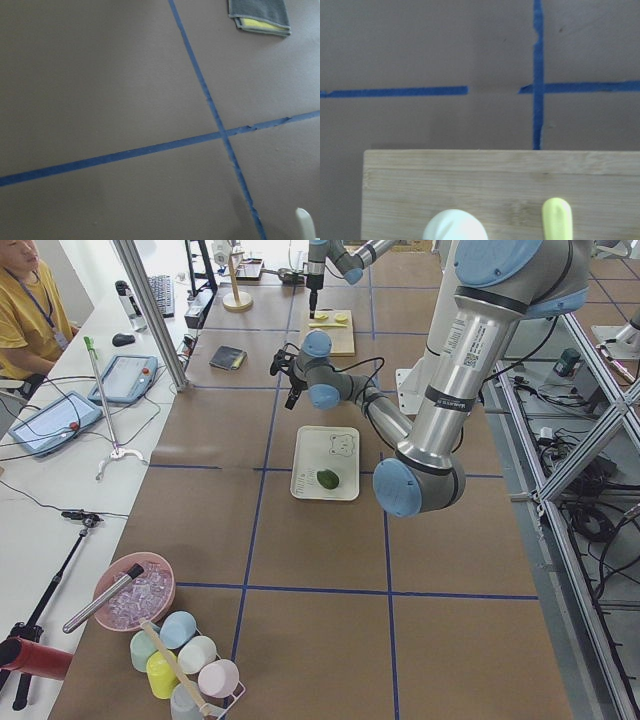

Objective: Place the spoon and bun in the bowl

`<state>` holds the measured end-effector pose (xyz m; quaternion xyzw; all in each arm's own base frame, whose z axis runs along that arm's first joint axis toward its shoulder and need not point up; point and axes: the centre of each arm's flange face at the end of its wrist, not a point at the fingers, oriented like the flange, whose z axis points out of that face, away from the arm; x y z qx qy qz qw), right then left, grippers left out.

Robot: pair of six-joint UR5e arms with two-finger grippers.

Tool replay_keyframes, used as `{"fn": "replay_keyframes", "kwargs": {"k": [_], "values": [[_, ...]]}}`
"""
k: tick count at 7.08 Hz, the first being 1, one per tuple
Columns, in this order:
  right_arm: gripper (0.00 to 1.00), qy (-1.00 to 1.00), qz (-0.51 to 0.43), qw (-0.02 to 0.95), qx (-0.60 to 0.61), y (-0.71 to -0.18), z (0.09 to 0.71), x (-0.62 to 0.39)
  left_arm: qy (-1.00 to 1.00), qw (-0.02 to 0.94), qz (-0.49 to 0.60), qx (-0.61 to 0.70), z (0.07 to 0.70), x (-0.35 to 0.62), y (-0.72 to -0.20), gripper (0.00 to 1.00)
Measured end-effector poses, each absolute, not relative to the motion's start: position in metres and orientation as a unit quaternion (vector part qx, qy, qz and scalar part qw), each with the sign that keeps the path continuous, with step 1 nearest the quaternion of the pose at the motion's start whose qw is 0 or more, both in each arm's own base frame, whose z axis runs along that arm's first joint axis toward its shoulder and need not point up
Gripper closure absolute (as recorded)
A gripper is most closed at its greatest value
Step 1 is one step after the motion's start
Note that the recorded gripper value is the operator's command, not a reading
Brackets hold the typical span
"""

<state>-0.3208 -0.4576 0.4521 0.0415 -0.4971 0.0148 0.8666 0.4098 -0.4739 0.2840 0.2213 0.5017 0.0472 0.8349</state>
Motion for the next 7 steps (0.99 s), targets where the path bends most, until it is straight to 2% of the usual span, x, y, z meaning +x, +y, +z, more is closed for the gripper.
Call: {"fn": "replay_keyframes", "kwargs": {"k": [5,7], "values": [[0.08,-0.433,-0.004,0.901,0.017,-0.443,0.428,-0.375,0.500,0.837,0.045,0.219,0.289,0.408,-0.474,0.01],[0.14,-0.404,-0.023,0.914,0.034,-0.443,0.431,-0.383,0.499,0.838,0.044,0.217,0.290,0.409,-0.474,0.01]]}}
